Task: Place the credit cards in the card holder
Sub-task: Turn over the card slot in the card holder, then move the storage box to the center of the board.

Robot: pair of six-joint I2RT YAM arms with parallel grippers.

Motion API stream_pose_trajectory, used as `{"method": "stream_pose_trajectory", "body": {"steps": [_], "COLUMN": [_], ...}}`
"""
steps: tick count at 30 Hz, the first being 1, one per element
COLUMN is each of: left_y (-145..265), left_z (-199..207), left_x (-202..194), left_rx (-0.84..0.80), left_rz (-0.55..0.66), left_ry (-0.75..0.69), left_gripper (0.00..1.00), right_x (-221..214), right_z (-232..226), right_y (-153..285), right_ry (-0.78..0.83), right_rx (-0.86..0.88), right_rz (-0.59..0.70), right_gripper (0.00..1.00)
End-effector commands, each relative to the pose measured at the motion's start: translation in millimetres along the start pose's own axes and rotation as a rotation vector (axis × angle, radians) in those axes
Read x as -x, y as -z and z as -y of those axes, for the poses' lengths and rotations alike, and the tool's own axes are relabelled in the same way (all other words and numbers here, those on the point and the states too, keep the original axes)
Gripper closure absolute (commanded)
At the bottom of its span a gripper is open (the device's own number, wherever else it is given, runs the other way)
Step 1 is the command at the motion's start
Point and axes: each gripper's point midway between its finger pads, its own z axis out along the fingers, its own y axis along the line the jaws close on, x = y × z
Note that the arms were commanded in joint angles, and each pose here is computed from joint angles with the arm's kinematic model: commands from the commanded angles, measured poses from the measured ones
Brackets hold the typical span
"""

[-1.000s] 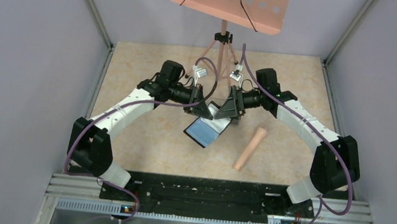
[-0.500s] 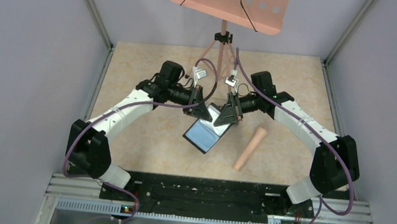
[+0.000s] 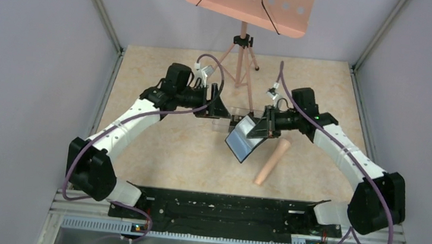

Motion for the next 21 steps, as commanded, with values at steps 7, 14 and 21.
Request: {"method": "stream_pose_trajectory", "body": {"steps": [7, 14, 21], "left_y": [-14, -40, -61], "left_z": [-126, -192, -212], "left_x": [39, 47, 37], "left_rx": [0.484, 0.692, 0.666], "left_rz": [0.078, -0.052, -0.129], "left_ry": [0.170, 0.211, 0.199], "left_gripper": [0.28, 0.33, 0.50], "right_x": [21, 22, 36], "right_z": [12, 18, 18], "right_y": [59, 78, 84], "right_ry": [-0.098, -0.150, -0.147], "right_rx": [-0.182, -0.208, -0.216], "right_rz": [0.293, 0.350, 0.346], "right_gripper": [1.00, 1.00, 1.00]}}
